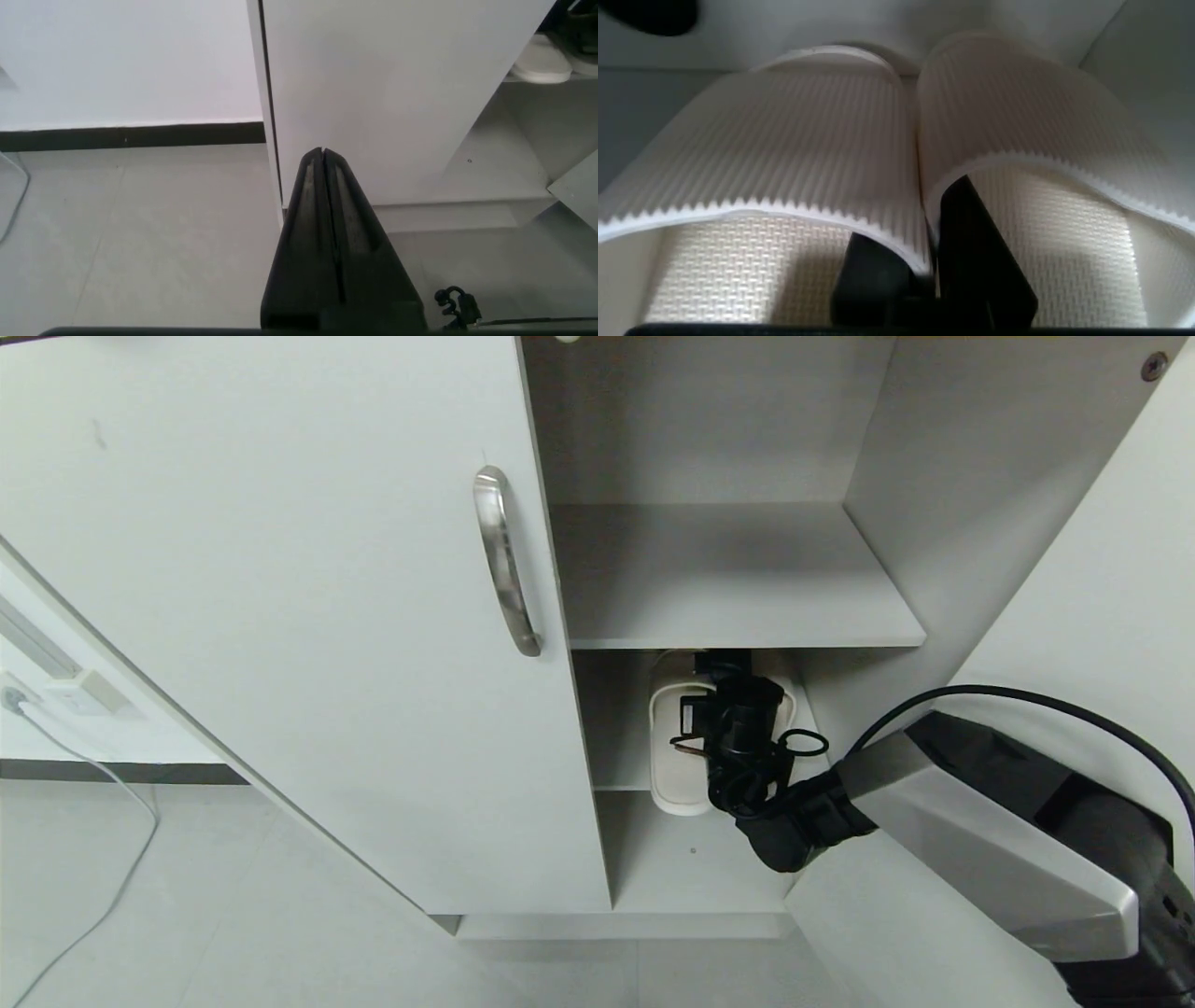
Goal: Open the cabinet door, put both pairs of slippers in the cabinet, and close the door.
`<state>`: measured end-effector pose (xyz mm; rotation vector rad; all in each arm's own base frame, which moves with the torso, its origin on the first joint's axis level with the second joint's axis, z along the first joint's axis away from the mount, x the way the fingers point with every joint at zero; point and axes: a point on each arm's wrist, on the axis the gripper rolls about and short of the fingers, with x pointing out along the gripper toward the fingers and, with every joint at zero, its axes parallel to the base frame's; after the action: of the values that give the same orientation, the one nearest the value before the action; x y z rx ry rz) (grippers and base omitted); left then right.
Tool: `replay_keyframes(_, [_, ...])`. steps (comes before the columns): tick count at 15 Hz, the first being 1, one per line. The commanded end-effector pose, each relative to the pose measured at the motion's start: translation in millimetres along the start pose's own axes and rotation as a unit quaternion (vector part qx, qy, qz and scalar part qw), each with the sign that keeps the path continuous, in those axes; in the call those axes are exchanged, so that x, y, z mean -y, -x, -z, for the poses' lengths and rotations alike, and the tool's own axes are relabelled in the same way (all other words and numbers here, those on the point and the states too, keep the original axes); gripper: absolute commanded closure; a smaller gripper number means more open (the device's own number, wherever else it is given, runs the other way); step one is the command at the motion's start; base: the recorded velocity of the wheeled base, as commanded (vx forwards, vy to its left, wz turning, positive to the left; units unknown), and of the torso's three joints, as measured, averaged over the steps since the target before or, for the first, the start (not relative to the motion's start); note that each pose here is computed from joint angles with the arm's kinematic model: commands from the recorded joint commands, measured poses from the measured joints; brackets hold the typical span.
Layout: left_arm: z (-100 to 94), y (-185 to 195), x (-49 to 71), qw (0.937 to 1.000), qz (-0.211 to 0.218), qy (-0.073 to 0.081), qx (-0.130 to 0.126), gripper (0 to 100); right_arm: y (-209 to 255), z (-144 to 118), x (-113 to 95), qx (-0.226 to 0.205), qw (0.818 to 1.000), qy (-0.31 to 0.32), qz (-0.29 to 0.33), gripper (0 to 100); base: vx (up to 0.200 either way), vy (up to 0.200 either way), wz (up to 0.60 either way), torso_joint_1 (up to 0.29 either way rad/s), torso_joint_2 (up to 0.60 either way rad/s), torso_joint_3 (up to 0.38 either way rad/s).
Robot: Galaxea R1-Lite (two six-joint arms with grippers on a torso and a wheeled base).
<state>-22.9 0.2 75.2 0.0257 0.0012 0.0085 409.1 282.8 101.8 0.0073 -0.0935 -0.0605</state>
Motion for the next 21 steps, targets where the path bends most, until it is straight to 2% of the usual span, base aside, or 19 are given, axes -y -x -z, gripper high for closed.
replay_keyframes(1, [-0.1,-0.1,0.0,1.0,0.0,0.0,0.0,100,-4.7,3.4,-1.0,0.0,1.0,0.001,0.002,100,0.0,0.0,0.0,0.0,0.0,0.0])
replay_keyframes(7, [0.0,-0.1,0.0,1.0,0.0,0.0,-0.001,100,-9.9,8.1,-0.7,-0.012,1.0,0.009,0.005,100,0.0,0.0,0.0,0.0,0.0,0.0])
replay_keyframes(8, [0.0,-0.1,0.0,1.0,0.0,0.0,-0.001,100,-9.9,8.2,-0.7,-0.012,1.0,0.009,0.005,0,0.0,0.0,0.0,0.0,0.0,0.0])
replay_keyframes(13, [-0.1,-0.1,0.0,1.0,0.0,0.0,0.0,100,-4.1,8.5,0.1,-0.016,1.0,0.011,0.002,0,0.0,0.0,0.0,0.0,0.0,0.0])
replay_keyframes(16, [0.0,-0.1,0.0,1.0,0.0,0.0,-0.001,100,11.7,-0.9,5.0,-0.016,1.0,0.009,-0.004,0,0.0,0.0,0.0,0.0,0.0,0.0])
replay_keyframes(18, [-0.1,-0.1,0.0,1.0,0.0,0.0,0.0,100,39.8,-10.6,11.1,-0.02,1.0,0.011,-0.017,0,0.0,0.0,0.0,0.0,0.0,0.0])
replay_keyframes(21, [0.0,-0.1,0.0,1.0,0.0,0.0,-0.001,100,79.5,-4.9,20.9,-0.025,0.999,0.014,-0.039,0,0.0,0.0,0.0,0.0,0.0,0.0])
